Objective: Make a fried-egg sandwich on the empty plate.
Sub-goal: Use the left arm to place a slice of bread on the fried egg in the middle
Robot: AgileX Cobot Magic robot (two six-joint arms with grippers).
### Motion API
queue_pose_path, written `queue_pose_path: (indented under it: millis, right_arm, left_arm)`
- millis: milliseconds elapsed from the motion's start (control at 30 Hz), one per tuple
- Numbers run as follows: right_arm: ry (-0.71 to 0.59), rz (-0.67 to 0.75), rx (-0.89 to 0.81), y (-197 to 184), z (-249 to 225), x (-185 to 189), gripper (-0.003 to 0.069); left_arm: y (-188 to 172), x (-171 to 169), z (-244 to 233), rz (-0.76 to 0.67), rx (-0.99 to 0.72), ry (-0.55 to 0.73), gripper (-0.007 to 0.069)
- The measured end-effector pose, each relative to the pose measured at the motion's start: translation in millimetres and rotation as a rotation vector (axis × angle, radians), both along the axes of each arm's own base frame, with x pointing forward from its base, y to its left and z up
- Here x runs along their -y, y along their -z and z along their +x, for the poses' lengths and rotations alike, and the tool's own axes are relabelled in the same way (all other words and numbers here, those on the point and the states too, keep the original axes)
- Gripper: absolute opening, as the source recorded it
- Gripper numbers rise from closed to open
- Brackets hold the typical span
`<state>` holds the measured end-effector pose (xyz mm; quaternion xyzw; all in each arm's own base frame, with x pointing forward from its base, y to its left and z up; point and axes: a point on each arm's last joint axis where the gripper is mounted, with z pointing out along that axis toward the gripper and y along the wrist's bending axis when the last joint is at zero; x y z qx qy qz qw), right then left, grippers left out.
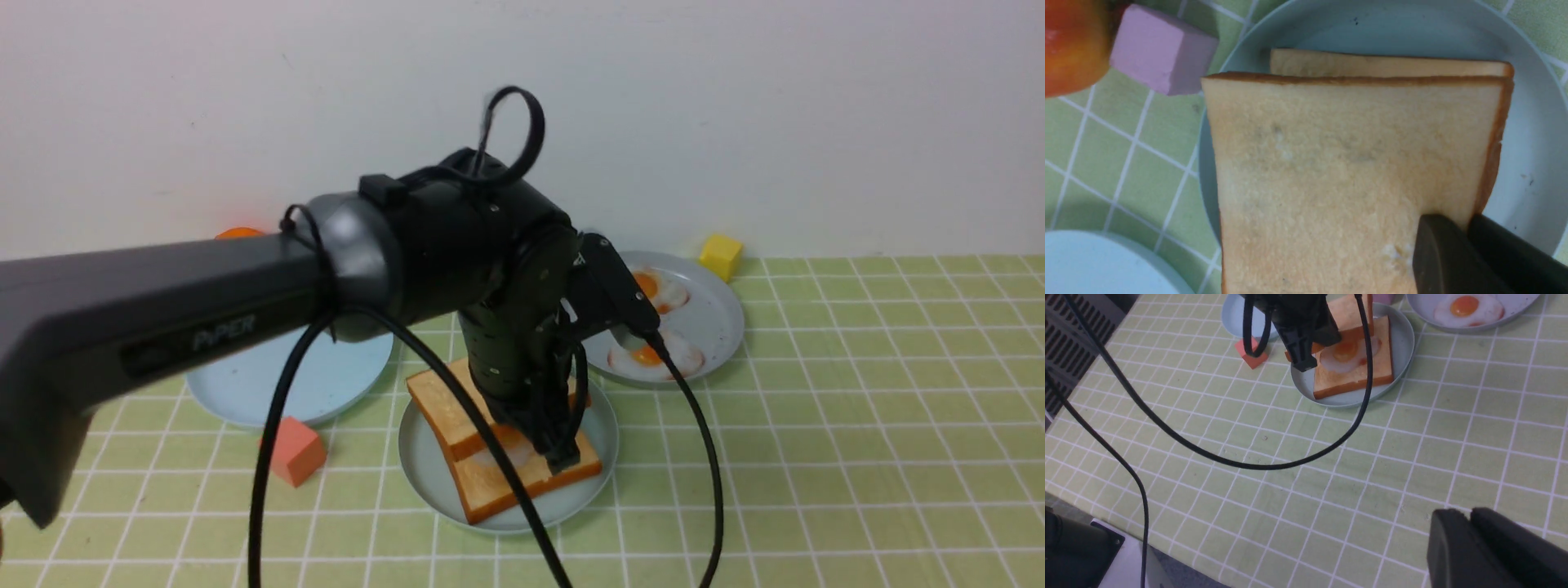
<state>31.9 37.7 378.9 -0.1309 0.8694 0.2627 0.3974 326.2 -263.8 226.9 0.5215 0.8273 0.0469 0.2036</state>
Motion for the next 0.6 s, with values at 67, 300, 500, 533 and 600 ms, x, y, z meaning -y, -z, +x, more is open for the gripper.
queue_pose_path:
  millis: [67,300,500,533,600]
  right_arm:
    - [-0.002,0.0,-0.004,0,0,0,0.0083]
    - [-0.003,-0.004,-0.01,1,-1,0,0.0083]
    - [-0.004,-0.003,-0.01,1,-1,0,0.0083]
    - [-0.004,-0.003,-0.01,1,-1,0,0.0083]
    - [-0.004,-0.003,-0.01,1,-1,0,0.0083]
  left_arm:
    - [6,3,1,-0.009,-0.01,0.0,0.0027]
    - [15,7,0,-0.021,-0.051,0.018,0.0027]
    - [26,8,2,-0.009,-0.074,0.019,0.0055]
    - [28,9,2,-0.008,-0.08,0.02,0.0106]
    - [28,9,1,-0.011,-0.082,0.019,0.0169]
